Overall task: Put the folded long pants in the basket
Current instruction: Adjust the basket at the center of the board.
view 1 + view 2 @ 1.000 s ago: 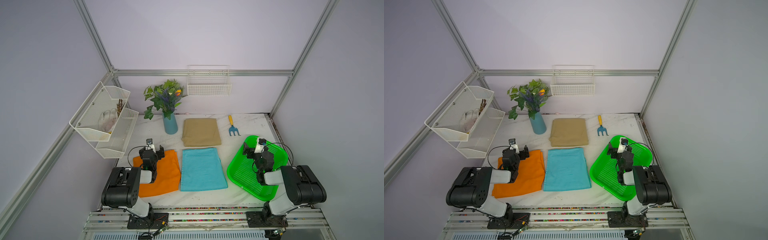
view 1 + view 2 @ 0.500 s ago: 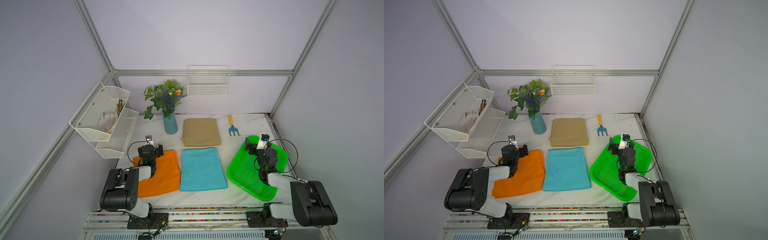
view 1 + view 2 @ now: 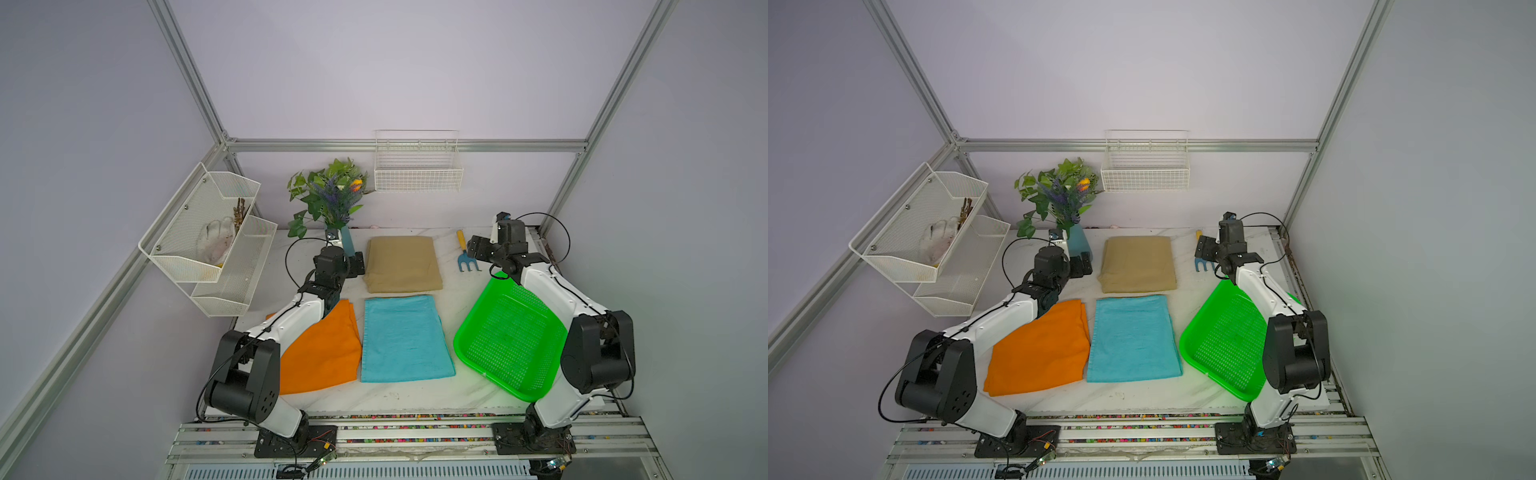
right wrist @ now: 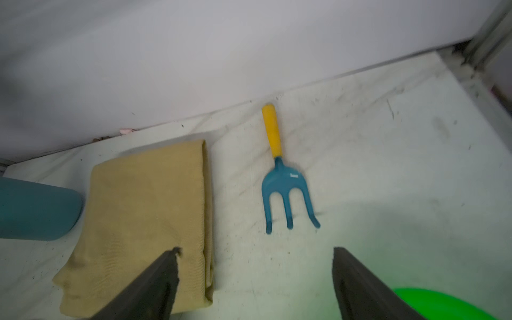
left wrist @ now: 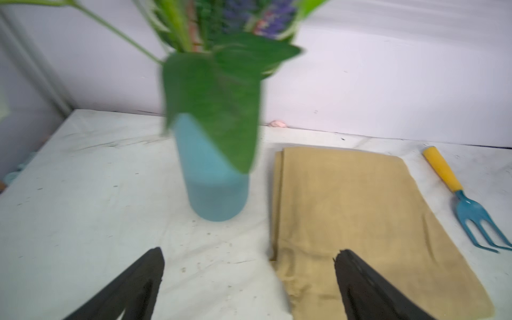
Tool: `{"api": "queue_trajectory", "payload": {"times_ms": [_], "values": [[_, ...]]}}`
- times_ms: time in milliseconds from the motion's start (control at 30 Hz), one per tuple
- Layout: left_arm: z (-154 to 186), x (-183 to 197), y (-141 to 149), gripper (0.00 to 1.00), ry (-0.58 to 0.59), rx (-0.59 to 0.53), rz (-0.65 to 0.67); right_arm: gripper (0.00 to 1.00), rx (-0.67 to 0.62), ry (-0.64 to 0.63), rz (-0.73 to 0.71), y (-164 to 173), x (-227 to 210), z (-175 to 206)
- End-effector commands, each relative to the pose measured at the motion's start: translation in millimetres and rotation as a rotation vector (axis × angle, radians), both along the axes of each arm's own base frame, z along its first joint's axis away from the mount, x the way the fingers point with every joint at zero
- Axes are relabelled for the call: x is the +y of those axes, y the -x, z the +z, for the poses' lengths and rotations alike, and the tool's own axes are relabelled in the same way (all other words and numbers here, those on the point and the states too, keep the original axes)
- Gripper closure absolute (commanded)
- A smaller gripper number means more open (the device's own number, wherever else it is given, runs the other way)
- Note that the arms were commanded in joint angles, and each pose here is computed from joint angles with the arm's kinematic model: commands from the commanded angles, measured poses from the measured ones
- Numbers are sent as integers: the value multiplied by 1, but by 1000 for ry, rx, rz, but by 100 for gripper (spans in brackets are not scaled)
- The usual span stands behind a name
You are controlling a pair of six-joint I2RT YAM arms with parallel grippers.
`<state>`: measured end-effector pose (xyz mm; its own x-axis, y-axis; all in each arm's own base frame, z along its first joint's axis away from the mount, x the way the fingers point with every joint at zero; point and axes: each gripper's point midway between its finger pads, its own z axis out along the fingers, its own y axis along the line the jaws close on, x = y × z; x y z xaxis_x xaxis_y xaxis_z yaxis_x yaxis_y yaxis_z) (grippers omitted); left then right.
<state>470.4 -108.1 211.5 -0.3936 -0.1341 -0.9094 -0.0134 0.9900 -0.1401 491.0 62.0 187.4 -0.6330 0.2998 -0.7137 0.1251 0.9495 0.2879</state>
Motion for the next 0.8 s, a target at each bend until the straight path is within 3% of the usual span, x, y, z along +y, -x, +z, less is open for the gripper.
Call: {"api": "queue_trajectory", "payload": {"times_ms": [0,233,333,600,767], "values": [[10,-38,-6,0,87,20,-70,16,239,-41,-164,42,-19,-37],[18,-64,-11,0,154,58,-124,26,371,38,-260,67,-38,-59],[13,-68,-10,0,147,78,-148,39,390,13,-262,75,-36,-74],[7,-67,-6,0,124,99,-154,56,385,-70,-254,58,-21,-94],[7,-60,0,0,124,90,-134,74,335,-43,-195,43,-17,-87]]}}
